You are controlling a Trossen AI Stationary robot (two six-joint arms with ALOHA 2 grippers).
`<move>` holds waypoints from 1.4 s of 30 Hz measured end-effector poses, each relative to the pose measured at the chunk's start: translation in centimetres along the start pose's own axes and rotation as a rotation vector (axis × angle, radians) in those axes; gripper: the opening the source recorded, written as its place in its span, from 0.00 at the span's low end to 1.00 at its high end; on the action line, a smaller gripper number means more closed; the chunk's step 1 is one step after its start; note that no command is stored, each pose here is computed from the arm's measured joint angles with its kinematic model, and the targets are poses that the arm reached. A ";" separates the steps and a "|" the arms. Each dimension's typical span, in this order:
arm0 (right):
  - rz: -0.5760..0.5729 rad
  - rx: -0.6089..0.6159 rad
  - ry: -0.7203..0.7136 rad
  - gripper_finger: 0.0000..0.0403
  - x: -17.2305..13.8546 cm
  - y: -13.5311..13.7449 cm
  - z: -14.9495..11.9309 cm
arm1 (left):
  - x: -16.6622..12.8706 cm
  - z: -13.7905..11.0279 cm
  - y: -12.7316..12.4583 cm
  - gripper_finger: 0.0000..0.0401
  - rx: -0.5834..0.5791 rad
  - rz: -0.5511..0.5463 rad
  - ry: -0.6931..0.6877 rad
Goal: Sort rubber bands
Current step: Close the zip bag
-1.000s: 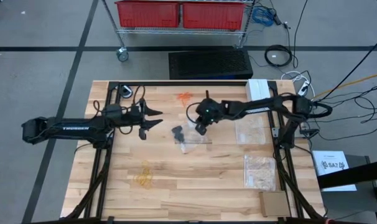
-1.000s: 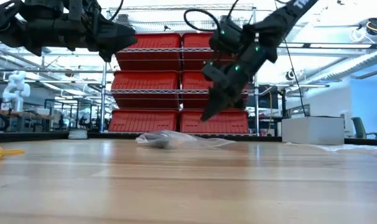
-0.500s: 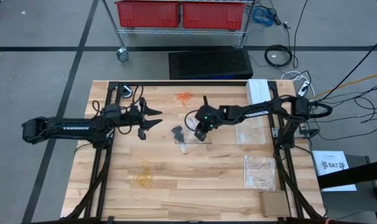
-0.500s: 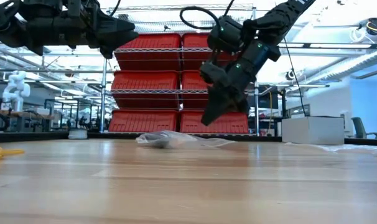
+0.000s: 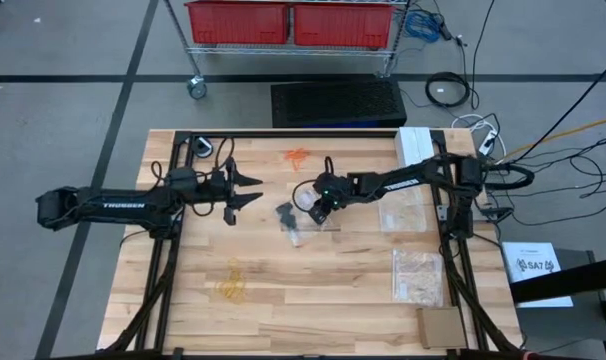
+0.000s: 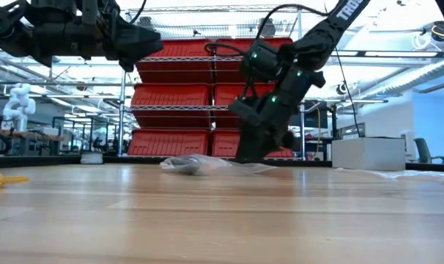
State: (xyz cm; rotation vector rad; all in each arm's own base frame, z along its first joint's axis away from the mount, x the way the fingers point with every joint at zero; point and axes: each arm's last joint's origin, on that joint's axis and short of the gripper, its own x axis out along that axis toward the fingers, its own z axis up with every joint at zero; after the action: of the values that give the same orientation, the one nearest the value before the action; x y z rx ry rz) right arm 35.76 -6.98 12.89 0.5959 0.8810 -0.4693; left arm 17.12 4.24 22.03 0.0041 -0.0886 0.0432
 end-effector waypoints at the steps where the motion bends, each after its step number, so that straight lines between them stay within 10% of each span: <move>1: 0.004 0.005 -0.005 0.45 0.2 0.0 0.0 | 0.0 0.0 0.0 0.42 0.000 0.000 0.000; 6: 0.000 -0.021 -0.024 0.38 0.4 0.1 0.0 | 0.0 0.0 0.0 0.42 0.001 0.006 -0.002; 13: -0.010 -0.134 -0.087 0.03 -1.2 1.2 0.4 | 0.0 0.1 0.0 0.42 0.001 0.006 -0.005; 31: -0.027 -0.535 -0.445 0.00 -11.9 8.1 0.6 | 1.1 -2.0 0.2 0.42 -0.024 0.025 0.111; 42: -0.010 -0.655 -0.413 0.00 -13.5 10.0 0.4 | 3.6 -2.0 -1.1 0.42 0.027 -0.102 0.078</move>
State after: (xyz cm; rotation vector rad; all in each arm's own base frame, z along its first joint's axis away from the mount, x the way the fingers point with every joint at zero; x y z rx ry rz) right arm 34.54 2.08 27.02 -0.1078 0.5885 -0.2708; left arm 20.95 3.34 20.31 0.0336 -0.0095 -0.0569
